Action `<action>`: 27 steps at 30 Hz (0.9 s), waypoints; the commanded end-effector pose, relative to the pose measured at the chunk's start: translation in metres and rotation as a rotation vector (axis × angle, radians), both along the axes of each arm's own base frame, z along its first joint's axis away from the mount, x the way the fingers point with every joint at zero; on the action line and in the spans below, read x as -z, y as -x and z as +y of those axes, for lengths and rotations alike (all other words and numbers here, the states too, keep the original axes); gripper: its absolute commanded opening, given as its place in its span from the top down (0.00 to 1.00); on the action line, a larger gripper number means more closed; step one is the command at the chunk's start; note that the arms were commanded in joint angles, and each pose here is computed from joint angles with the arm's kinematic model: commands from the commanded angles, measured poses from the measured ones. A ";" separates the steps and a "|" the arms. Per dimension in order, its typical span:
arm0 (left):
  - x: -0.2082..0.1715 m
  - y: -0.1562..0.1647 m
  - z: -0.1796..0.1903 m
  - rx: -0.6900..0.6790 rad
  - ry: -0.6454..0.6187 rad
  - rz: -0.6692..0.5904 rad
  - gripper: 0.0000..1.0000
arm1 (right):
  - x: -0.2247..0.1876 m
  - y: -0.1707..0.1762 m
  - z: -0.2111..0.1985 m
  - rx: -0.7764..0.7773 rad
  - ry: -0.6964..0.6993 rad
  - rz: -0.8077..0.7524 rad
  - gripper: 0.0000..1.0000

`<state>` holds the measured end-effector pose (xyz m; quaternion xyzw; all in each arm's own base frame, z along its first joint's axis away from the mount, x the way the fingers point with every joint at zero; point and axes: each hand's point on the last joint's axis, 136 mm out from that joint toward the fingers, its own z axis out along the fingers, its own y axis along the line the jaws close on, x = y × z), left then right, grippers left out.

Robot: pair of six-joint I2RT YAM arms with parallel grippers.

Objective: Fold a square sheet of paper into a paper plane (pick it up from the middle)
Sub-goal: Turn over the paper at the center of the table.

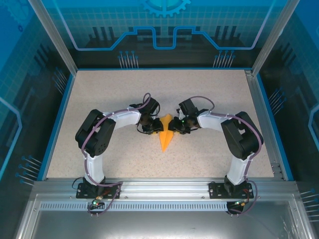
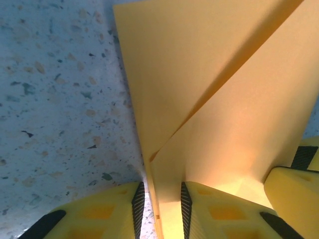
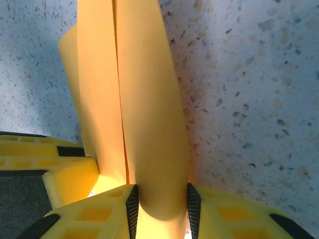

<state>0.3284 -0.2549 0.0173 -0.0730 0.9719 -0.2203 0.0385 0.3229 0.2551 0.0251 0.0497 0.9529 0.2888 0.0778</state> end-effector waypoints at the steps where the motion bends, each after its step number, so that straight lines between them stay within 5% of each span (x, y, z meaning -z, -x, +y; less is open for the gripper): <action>1: 0.014 0.005 0.006 0.012 -0.033 0.032 0.72 | -0.013 -0.003 0.010 0.002 -0.057 -0.008 0.63; 16: 0.016 0.005 0.012 -0.025 -0.050 0.032 0.74 | -0.013 0.024 0.009 0.121 -0.159 0.014 0.57; 27: 0.015 0.007 0.012 -0.025 -0.043 0.034 0.74 | -0.014 0.013 0.021 0.105 -0.203 -0.005 0.57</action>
